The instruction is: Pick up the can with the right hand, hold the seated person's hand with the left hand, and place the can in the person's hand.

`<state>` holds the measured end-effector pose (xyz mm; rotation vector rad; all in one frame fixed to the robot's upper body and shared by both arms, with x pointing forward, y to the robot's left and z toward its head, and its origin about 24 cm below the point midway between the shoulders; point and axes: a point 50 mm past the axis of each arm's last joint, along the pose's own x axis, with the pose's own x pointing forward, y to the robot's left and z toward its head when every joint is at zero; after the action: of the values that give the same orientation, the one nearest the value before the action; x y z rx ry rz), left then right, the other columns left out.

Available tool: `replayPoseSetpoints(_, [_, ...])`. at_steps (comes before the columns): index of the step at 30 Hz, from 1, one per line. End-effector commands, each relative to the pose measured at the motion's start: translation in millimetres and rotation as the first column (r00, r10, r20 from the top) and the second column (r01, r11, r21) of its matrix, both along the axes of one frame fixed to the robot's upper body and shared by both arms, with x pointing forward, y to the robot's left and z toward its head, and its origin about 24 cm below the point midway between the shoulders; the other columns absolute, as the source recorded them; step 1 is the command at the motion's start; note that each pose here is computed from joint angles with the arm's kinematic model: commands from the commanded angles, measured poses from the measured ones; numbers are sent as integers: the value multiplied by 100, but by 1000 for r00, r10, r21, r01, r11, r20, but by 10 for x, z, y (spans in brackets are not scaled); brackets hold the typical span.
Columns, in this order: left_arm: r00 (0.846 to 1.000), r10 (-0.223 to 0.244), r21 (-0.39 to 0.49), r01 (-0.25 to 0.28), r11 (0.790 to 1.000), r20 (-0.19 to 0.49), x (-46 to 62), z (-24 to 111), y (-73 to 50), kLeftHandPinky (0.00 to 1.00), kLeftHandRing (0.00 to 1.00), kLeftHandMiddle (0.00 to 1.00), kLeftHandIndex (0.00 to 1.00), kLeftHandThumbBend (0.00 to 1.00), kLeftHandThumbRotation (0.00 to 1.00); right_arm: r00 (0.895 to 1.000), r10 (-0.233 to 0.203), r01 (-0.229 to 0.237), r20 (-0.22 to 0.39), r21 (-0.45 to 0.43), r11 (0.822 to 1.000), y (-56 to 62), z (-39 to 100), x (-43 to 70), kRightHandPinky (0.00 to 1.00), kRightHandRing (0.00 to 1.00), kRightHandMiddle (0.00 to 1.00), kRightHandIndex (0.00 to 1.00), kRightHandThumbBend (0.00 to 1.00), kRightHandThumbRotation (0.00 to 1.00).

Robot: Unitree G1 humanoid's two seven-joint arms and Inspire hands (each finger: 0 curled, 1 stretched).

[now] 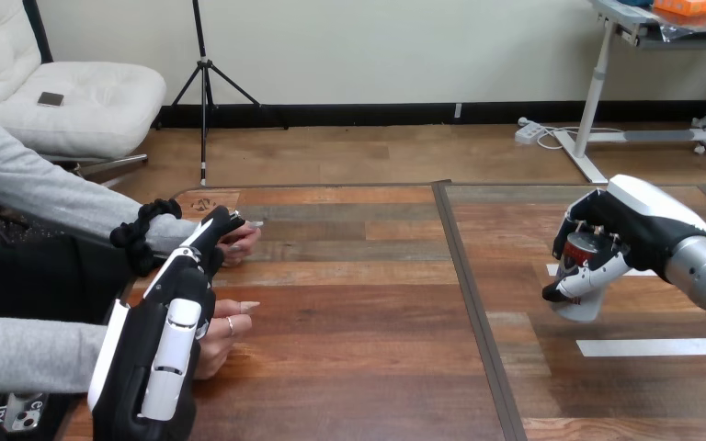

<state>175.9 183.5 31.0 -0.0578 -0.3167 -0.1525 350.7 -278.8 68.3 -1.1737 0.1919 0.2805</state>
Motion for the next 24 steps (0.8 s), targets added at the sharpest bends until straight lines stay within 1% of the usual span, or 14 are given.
replayPoseSetpoints(1, [997, 9, 25, -10, 1000, 72, 118, 130, 34, 100, 100, 94, 82, 50, 89, 986, 73, -75, 153, 6, 997, 100, 399, 155, 32, 37, 42, 43, 74, 0])
replayPoseSetpoints(4, [997, 9, 28, -11, 1000, 74, 124, 131, 43, 100, 100, 94, 82, 50, 87, 982, 85, -89, 169, 16, 996, 117, 429, 159, 30, 35, 40, 43, 74, 0])
replayPoseSetpoints(10, [997, 24, 64, -29, 998, 77, 132, 141, 66, 100, 100, 93, 82, 50, 84, 977, 103, -110, 189, 29, 993, 142, 478, 166, 31, 35, 40, 43, 74, 0])
replayPoseSetpoints(11, [996, 26, 72, -32, 997, 82, 135, 143, 70, 100, 99, 92, 82, 47, 83, 975, 107, -115, 192, 30, 993, 146, 486, 167, 32, 36, 41, 43, 74, 0])
replayPoseSetpoints(15, [994, 24, 97, -34, 995, 103, 161, 155, 96, 99, 97, 91, 81, 44, 79, 972, 116, -124, 204, 29, 992, 160, 508, 170, 33, 38, 42, 43, 74, 0])
replayPoseSetpoints(17, [993, 26, 125, -40, 991, 114, 179, 164, 120, 98, 95, 90, 80, 42, 77, 971, 123, -131, 206, 26, 991, 171, 525, 174, 33, 38, 42, 43, 74, 0])
replayPoseSetpoints(19, [992, 36, 158, -55, 986, 118, 194, 174, 141, 93, 93, 88, 79, 41, 74, 969, 129, -137, 211, 26, 990, 181, 537, 177, 33, 38, 42, 43, 74, 0])
replayPoseSetpoints(20, [992, 43, 173, -63, 983, 119, 200, 178, 151, 85, 88, 85, 77, 42, 72, 968, 131, -140, 213, 27, 990, 186, 542, 177, 34, 38, 42, 43, 74, 0])
replayPoseSetpoints(21, [992, 48, 184, -70, 980, 120, 204, 181, 156, 80, 87, 84, 76, 42, 71, 968, 132, -141, 215, 28, 990, 189, 545, 177, 34, 38, 42, 43, 74, 0])
replayPoseSetpoints(22, [991, 61, 220, -87, 972, 120, 209, 197, 173, 76, 85, 83, 75, 43, 71, 965, 137, -147, 222, 28, 989, 196, 552, 175, 34, 38, 42, 43, 74, 0])
replayPoseSetpoints(24, [990, 77, 259, -107, 960, 121, 213, 215, 191, 68, 81, 81, 73, 45, 69, 963, 143, -153, 230, 28, 988, 203, 558, 172, 34, 39, 43, 43, 75, 0])
